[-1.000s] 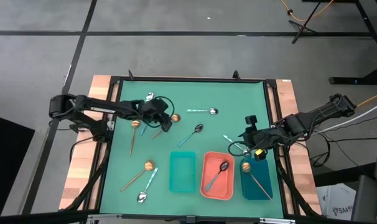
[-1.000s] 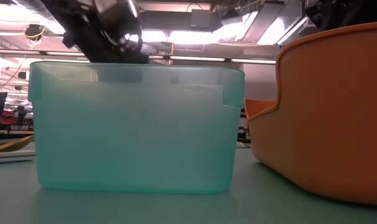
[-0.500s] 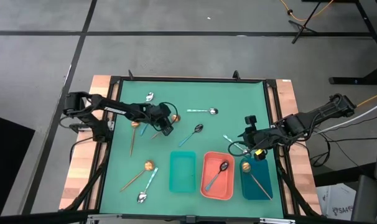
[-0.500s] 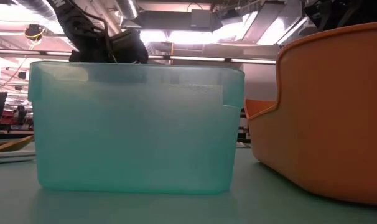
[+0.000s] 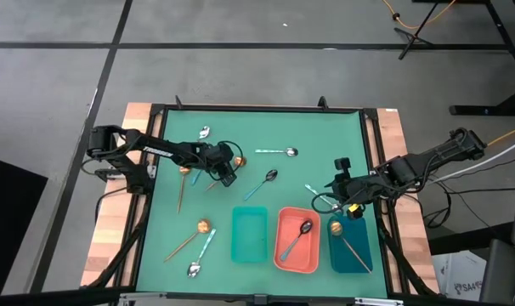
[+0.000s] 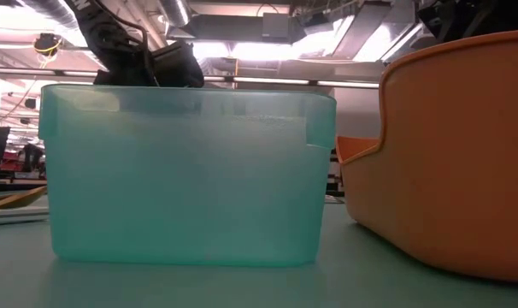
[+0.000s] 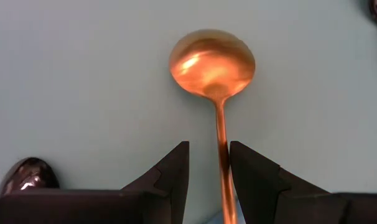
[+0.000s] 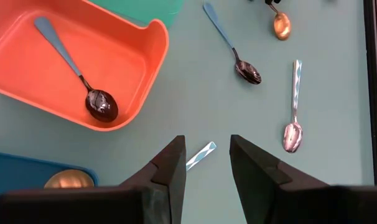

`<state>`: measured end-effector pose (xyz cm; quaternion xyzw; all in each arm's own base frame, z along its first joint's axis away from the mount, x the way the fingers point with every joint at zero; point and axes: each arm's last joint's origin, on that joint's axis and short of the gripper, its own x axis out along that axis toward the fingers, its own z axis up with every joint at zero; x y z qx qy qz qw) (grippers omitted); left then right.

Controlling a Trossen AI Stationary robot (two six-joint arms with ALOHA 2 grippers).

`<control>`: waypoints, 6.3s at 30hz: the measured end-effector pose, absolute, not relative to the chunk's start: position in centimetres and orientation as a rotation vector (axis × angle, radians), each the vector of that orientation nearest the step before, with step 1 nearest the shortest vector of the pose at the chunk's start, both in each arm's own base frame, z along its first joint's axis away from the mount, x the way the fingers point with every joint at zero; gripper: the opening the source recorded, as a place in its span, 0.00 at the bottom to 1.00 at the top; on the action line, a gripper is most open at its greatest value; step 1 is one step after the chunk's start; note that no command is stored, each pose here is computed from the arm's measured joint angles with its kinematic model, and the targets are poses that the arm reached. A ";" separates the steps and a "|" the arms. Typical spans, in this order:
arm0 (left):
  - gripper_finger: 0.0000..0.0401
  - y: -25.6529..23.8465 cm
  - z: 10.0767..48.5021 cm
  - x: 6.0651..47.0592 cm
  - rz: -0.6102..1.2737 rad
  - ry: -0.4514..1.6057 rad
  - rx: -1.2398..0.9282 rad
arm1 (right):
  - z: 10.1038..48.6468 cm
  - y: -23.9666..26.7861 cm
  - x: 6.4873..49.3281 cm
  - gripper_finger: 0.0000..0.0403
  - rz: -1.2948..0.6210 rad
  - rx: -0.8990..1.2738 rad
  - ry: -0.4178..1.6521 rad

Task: Sort silverware by color (type)
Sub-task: Put the golden spoon into the blue bin

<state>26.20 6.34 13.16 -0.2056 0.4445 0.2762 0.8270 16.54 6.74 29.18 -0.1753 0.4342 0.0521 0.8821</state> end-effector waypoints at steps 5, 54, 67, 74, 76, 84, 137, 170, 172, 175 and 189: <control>0.27 6.3 13.2 26.2 0.586 0.944 -0.436 | 29.2 6.7 16.5 0.29 0.109 -0.365 0.904; 0.15 4.9 11.6 26.7 0.604 1.006 -0.302 | 29.2 6.7 16.5 0.29 0.105 -0.356 0.905; 0.04 5.1 13.4 27.9 0.595 0.872 -0.345 | 29.2 6.6 16.6 0.29 -0.006 -0.251 0.891; 0.04 5.5 17.0 30.7 0.569 0.733 -0.356 | 29.6 6.5 16.9 0.29 -0.112 -0.213 0.826; 0.04 5.6 18.2 31.5 0.563 0.690 -0.360 | 29.7 6.5 17.1 0.29 -0.124 -0.204 0.794; 0.04 5.7 23.5 34.4 0.485 0.508 -0.306 | 30.5 6.8 17.9 0.29 -0.134 -0.159 0.688; 0.04 -4.9 31.6 36.3 -0.004 -0.162 0.146 | 35.1 9.9 24.9 0.29 -0.153 -0.296 -0.032; 0.04 -5.0 31.5 36.3 -0.021 -0.157 0.149 | 34.8 8.1 25.7 0.29 -0.094 -0.174 -0.029; 0.04 -5.0 31.5 36.3 -0.020 -0.156 0.149 | 34.8 8.1 25.7 0.29 -0.093 -0.167 -0.029; 0.04 -5.0 31.5 36.3 -0.021 -0.156 0.149 | 34.8 8.2 25.7 0.28 -0.089 -0.167 -0.029; 0.05 -4.9 31.5 36.4 0.011 -0.151 0.146 | 34.8 8.2 25.7 0.01 -0.076 -0.172 -0.028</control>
